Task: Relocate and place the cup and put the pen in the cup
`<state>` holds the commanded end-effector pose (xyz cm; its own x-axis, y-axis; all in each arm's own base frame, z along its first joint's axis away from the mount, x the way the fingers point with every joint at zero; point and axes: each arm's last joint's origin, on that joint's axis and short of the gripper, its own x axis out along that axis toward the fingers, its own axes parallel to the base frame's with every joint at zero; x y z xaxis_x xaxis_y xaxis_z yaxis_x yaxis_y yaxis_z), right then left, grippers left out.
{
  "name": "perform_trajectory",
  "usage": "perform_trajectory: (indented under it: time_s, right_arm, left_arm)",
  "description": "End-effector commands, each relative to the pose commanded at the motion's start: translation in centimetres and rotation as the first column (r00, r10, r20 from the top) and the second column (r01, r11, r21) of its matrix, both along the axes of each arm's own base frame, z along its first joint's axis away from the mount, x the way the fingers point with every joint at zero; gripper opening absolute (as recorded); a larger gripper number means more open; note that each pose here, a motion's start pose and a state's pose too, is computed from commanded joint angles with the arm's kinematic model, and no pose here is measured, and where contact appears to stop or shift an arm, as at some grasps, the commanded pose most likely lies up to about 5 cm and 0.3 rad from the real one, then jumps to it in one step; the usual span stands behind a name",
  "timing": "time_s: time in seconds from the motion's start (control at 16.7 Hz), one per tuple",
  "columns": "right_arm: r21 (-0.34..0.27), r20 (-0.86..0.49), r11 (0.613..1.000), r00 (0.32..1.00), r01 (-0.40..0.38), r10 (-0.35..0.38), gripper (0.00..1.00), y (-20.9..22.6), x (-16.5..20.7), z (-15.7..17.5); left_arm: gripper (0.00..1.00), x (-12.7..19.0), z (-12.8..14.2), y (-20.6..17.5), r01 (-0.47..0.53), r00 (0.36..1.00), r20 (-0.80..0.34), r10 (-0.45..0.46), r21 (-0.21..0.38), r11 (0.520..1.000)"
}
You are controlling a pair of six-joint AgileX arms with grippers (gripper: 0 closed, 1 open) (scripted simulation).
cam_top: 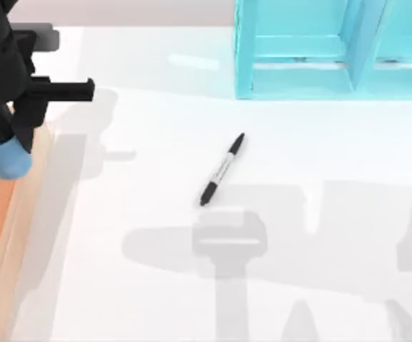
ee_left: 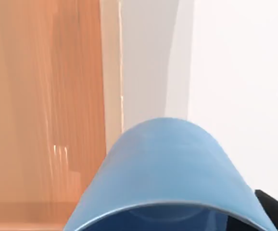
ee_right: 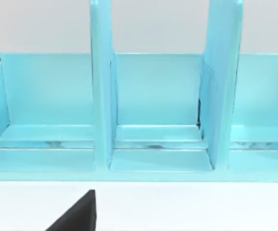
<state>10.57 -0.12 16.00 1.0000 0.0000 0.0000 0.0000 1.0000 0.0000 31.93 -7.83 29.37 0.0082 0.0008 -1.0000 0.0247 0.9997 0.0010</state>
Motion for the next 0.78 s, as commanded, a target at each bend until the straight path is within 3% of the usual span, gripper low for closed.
perform_trajectory:
  time_s: [0.36, 0.6, 0.78]
  right_arm:
    - [0.000, 0.000, 1.000, 1.000, 0.000, 0.000, 1.00, 0.0, 0.0, 0.0]
    - [0.000, 0.000, 1.000, 1.000, 0.000, 0.000, 1.00, 0.0, 0.0, 0.0]
    - [0.000, 0.000, 1.000, 1.000, 0.000, 0.000, 1.00, 0.0, 0.0, 0.0]
  left_arm:
    - [0.00, 0.0, -0.2, -0.4, 0.003, 1.000, -0.012, -0.003, 0.002, 1.000]
    - [0.00, 0.8, -3.5, -3.7, 0.002, 0.999, -0.034, -0.001, 0.033, 0.999]
    - [0.00, 0.9, -5.7, -7.7, -0.004, 1.000, 0.031, 0.003, 0.027, 1.000]
